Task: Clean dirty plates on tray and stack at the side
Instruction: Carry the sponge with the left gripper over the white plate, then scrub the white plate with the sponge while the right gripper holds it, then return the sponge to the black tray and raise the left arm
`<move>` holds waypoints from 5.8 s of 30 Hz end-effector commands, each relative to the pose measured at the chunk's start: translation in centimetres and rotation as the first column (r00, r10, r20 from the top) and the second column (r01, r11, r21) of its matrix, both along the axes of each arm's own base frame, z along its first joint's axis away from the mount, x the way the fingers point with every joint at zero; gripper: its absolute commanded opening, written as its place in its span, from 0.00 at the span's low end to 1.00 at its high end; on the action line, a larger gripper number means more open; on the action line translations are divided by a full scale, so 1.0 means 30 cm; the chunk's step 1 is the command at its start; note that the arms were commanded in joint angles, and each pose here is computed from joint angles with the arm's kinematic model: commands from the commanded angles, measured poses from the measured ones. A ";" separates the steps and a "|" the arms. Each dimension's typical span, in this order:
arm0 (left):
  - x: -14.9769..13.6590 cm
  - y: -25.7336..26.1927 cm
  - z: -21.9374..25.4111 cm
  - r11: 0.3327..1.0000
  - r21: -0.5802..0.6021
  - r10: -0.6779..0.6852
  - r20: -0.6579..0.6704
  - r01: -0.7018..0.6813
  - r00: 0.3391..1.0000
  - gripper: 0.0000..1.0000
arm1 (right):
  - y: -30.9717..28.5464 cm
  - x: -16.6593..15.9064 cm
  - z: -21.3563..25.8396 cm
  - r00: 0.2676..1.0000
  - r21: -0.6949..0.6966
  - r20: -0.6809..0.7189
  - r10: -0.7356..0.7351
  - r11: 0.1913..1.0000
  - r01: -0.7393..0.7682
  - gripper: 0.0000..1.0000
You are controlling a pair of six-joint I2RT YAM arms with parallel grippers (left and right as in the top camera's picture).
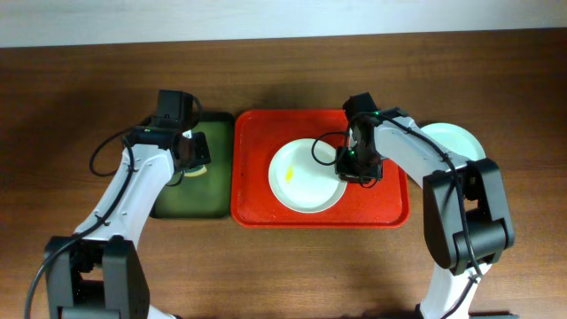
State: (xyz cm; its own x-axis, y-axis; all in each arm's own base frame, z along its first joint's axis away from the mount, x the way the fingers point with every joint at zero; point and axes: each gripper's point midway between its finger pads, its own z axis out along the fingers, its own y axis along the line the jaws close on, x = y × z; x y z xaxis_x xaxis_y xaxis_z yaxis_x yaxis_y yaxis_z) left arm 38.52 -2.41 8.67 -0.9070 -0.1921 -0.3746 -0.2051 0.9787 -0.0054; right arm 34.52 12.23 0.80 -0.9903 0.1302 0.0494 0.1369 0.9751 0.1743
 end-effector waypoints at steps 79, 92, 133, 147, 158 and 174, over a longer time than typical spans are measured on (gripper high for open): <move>-0.166 -0.776 -0.382 0.757 -0.543 -0.593 -0.341 0.362 0.729 0.00 | 0.142 -0.016 0.019 1.000 0.106 0.006 -0.017 0.994 0.017 0.04; -0.029 -0.538 0.169 0.858 -0.274 -0.463 -0.047 0.435 0.885 0.00 | 0.126 -0.010 0.014 1.000 0.078 0.017 -0.019 0.997 0.017 0.04; -0.047 -0.037 -0.145 0.992 0.043 -0.105 -0.207 0.117 0.973 0.00 | 0.130 -0.006 0.013 1.000 0.080 0.025 -0.007 0.997 0.005 0.04; -0.049 -0.029 -0.211 0.993 0.048 -0.101 -0.175 0.111 0.979 0.00 | 0.120 -0.003 0.010 0.999 0.062 0.031 -0.008 0.998 0.006 0.04; 0.020 0.001 0.081 0.998 0.044 -0.047 -0.065 0.050 0.997 0.45 | 0.120 -0.001 0.010 0.999 0.063 0.033 -0.008 0.998 0.006 0.05; 0.040 0.203 0.349 0.981 -0.020 0.195 0.155 -0.194 0.969 1.00 | 0.121 0.010 0.011 0.999 0.063 0.046 -0.009 0.998 0.006 0.05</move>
State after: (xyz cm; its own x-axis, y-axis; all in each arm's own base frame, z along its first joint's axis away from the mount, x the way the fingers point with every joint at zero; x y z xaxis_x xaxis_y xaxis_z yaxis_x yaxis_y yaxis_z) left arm 39.70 3.58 19.13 -0.7873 -0.3487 -0.5085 -0.3776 0.9247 -0.0494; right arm 34.70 16.03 0.91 -0.9884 0.1477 0.0358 0.1519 0.9534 0.2606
